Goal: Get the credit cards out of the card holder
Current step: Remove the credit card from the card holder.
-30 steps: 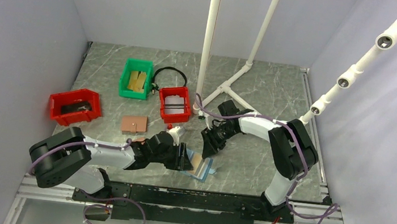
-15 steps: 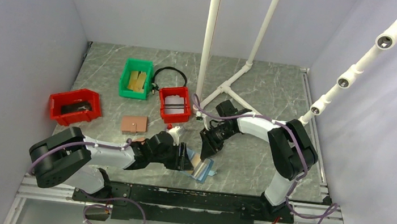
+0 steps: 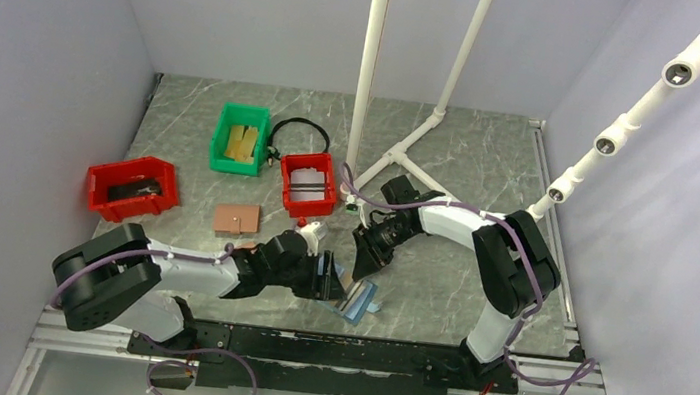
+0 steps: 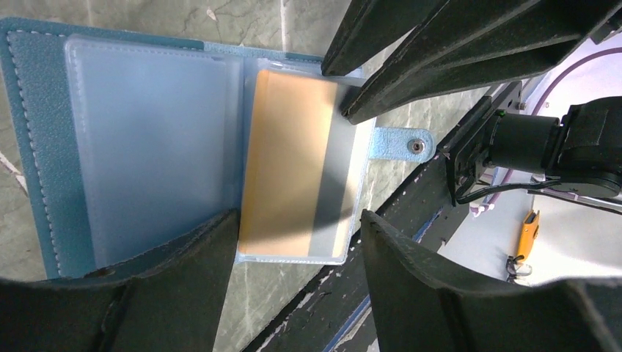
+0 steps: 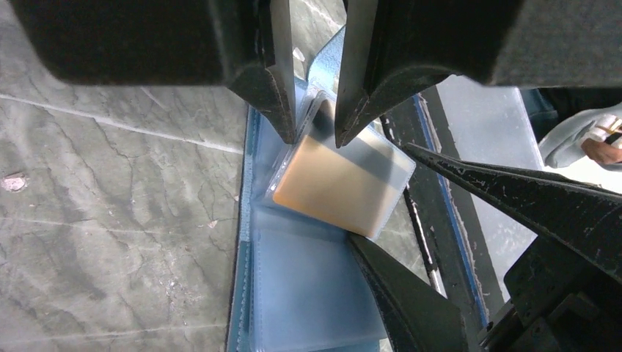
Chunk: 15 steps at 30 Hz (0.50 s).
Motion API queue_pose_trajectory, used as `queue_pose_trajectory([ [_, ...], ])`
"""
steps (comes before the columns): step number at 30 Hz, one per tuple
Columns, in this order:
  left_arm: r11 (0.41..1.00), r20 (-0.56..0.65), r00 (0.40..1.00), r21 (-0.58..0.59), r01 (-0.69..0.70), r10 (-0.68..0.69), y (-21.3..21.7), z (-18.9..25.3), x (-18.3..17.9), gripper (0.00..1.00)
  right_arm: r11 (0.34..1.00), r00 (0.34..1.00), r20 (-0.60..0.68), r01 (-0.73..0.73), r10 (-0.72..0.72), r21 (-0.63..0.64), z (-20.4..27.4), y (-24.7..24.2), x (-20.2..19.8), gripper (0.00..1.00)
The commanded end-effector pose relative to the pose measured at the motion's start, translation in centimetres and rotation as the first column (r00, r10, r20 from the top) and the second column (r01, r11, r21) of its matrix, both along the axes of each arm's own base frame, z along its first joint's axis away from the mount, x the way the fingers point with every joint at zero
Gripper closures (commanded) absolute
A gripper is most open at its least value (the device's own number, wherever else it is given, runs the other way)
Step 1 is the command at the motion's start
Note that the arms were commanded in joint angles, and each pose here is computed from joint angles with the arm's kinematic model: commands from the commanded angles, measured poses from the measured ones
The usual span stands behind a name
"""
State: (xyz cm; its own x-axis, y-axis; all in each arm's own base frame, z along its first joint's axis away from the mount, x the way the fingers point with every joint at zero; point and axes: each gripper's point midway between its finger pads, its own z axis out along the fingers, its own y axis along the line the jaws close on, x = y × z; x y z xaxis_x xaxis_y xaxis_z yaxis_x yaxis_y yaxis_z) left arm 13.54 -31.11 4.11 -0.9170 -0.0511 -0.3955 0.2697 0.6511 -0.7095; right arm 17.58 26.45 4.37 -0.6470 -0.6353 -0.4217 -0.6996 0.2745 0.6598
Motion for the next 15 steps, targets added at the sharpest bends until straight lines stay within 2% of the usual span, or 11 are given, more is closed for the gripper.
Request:
queue_pose_trajectory([
  [1,0.999,0.008,1.0,0.047,0.008,-0.008,-0.02,-0.77,0.27,0.31,0.996,0.999,-0.039,-0.027,0.03,0.081,1.76,1.3,-0.51,0.72],
  [15,0.995,0.019,1.0,0.099,0.018,-0.02,-0.24,-1.17,0.39,0.27,0.995,0.997,-0.07,-0.026,0.033,0.099,1.9,1.56,-0.74,0.77],
])
